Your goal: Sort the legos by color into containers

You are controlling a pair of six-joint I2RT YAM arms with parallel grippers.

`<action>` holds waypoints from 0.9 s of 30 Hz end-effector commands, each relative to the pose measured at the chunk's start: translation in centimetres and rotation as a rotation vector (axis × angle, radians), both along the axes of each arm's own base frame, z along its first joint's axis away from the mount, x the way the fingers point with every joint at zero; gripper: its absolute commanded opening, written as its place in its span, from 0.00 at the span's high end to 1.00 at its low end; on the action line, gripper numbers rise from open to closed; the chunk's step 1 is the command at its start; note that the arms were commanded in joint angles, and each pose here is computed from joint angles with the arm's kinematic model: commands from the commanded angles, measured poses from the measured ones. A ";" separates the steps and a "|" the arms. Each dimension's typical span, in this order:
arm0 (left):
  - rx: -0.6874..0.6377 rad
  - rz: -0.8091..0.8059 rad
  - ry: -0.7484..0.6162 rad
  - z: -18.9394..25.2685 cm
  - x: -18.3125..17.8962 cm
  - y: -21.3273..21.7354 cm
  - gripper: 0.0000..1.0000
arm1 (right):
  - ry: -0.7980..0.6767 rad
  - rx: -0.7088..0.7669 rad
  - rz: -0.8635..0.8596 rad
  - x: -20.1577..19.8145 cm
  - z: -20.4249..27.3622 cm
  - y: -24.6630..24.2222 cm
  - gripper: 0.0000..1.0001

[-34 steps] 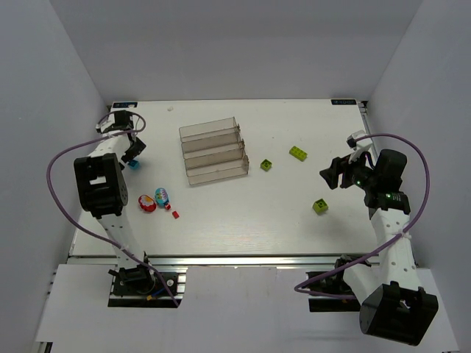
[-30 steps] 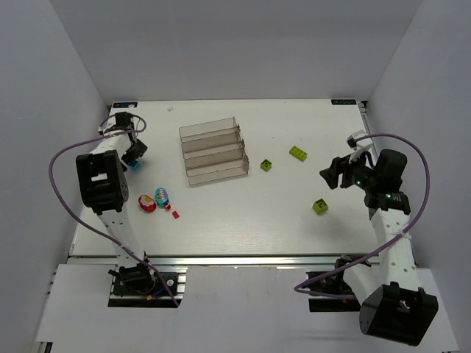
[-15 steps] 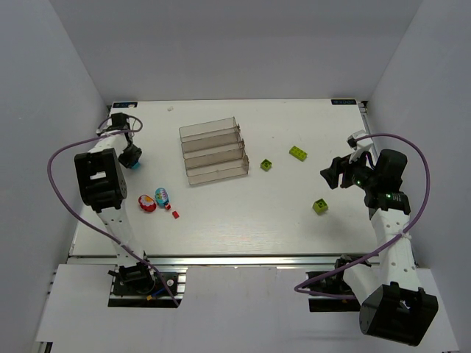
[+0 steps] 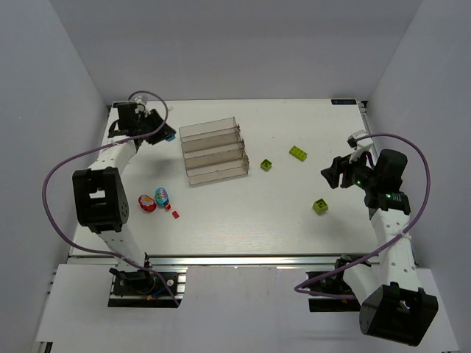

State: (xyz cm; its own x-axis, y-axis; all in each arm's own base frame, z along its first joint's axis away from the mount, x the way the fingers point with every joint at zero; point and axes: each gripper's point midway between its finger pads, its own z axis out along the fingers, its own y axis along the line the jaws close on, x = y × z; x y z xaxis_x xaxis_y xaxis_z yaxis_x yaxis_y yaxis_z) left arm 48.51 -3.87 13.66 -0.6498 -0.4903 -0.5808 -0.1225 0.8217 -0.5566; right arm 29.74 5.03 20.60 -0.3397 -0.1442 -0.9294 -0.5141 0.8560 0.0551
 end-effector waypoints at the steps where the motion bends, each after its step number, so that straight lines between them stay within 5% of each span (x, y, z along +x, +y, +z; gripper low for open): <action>1: -0.050 -0.274 -0.199 4.2 1.8 -5.1 1.00 | -0.066 0.005 0.016 0.2 2.5 0.4 0.36; 5: 0.016 -0.363 -0.274 5.9 4.9 -8.6 1.00 | -0.068 0.007 0.018 0.2 2.5 0.3 0.35; 14: 0.231 -0.322 -0.211 3.1 9.7 -9.3 0.95 | -0.056 0.010 0.020 0.2 2.2 0.4 0.36; 27: 0.273 -0.360 -0.153 0.8 9.2 -11.5 0.76 | -0.055 0.007 0.020 0.3 2.1 0.4 0.35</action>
State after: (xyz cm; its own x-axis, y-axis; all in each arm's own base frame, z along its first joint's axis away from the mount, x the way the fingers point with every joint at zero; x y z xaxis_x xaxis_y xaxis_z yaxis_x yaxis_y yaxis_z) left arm 58.10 -14.68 12.83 -0.6667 -0.0952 -0.7392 0.2379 0.9127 -0.3321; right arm 29.68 5.17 20.68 -0.3370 -0.1427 -0.9306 -0.5203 0.8520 0.0578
